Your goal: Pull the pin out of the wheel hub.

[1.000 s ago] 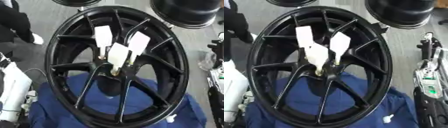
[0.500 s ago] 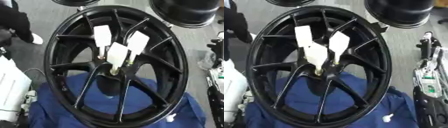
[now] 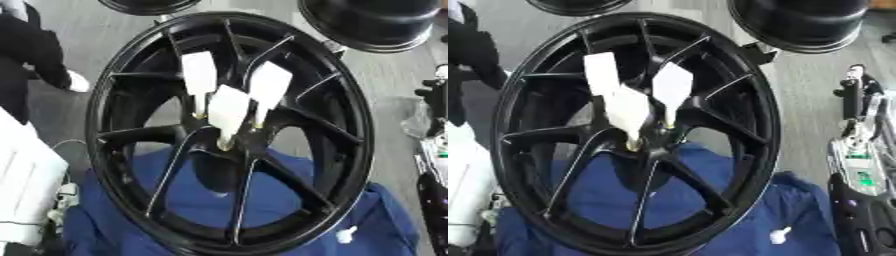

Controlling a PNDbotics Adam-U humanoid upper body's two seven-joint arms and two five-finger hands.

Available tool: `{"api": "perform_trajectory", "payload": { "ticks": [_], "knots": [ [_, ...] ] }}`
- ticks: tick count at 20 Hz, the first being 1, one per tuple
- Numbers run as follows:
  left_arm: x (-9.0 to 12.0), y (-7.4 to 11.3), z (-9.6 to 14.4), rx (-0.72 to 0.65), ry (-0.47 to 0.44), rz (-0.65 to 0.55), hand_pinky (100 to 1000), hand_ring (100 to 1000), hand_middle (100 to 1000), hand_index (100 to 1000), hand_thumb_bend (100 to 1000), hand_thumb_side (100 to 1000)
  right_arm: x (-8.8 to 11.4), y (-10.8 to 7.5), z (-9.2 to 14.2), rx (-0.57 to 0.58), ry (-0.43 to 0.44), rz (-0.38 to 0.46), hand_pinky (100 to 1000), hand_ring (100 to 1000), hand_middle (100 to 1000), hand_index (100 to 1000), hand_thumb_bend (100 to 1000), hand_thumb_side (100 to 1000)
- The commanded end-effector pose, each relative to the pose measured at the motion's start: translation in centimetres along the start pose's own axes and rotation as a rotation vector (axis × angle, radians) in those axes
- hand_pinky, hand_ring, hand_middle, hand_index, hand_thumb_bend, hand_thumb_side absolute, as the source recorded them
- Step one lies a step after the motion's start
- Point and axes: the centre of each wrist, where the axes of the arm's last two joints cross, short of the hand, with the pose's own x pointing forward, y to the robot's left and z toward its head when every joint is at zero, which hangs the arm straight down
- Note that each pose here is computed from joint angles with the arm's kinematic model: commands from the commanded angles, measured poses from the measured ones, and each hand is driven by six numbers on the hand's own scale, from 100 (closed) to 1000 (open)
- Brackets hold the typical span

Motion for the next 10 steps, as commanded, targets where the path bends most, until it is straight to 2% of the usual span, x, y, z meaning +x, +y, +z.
{"api": "perform_trajectory", "payload": {
  "ticks": [1,4,10],
  "knots": [
    [2.3,2.0,-0.7,-0.128,0.031,-0.127,700,856,736,757,100,674,1.1,-1.1,-1.0,-0.011,-0.041,0.034,823,621,592,777,100,798],
    [3.6,2.3,-1.4,-0.246,0.069,-0.200,733,867,757,778,100,705,1.0,-1.4,-1.1,-0.012,-0.042,0.047,824,621,592,777,100,798],
    [6.0,1.6,-3.3,-0.483,0.108,-0.332,773,859,760,801,100,714,0.9,-2.2,-1.3,-0.020,-0.044,0.072,824,622,592,777,100,798]
  ]
}}
